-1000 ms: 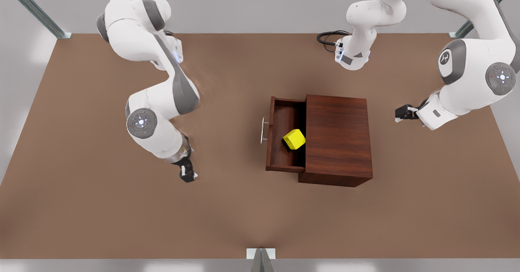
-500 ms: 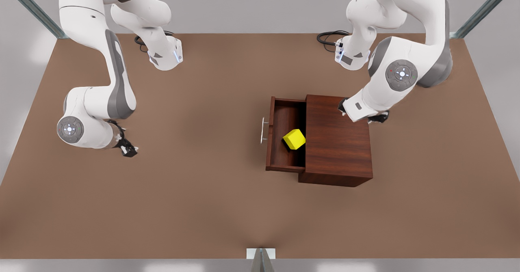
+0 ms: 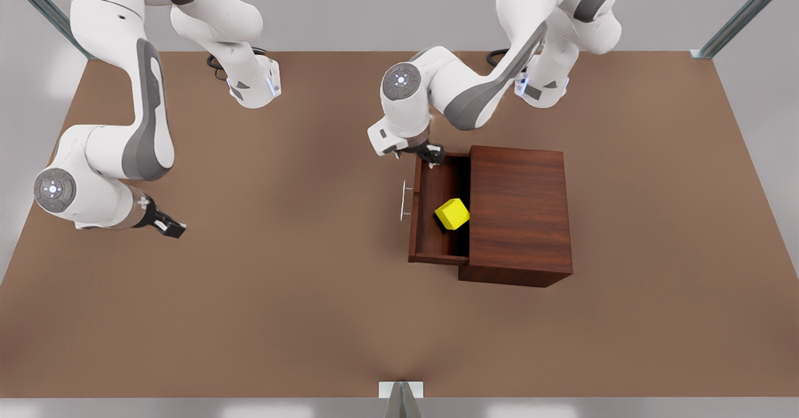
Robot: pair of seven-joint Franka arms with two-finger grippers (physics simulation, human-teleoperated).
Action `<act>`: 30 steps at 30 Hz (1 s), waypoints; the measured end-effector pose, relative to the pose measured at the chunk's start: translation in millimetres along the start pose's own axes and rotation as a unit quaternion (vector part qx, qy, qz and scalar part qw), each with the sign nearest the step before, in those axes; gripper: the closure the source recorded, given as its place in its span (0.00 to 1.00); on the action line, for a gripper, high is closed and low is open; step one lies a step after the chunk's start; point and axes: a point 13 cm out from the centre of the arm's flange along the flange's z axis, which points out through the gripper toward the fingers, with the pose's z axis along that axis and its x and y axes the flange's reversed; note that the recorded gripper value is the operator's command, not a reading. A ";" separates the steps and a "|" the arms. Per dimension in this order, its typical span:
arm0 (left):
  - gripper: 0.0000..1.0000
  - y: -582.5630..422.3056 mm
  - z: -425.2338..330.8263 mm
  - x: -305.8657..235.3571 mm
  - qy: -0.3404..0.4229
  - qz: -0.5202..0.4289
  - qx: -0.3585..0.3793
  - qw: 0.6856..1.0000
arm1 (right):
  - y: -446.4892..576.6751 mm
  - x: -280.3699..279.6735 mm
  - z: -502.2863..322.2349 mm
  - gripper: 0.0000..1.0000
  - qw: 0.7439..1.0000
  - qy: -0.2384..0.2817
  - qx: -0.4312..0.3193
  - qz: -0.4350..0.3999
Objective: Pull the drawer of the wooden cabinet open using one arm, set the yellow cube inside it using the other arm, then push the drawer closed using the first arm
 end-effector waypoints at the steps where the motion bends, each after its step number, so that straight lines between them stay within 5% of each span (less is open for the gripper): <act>1: 0.00 -21.4 5.0 -7.0 -0.013 -0.010 -0.001 1.000 | -0.6 0.8 -0.5 0.00 1.000 0.002 0.001 -0.010; 15: 0.00 -79.3 83.4 -123.6 -0.161 -0.229 0.028 0.960 | -3.4 6.2 3.9 0.00 0.995 0.016 0.009 -0.102; 30: 0.00 -54.7 138.0 -122.7 -0.163 -0.308 -0.017 0.937 | -5.2 7.6 5.0 0.00 0.989 0.021 0.010 -0.146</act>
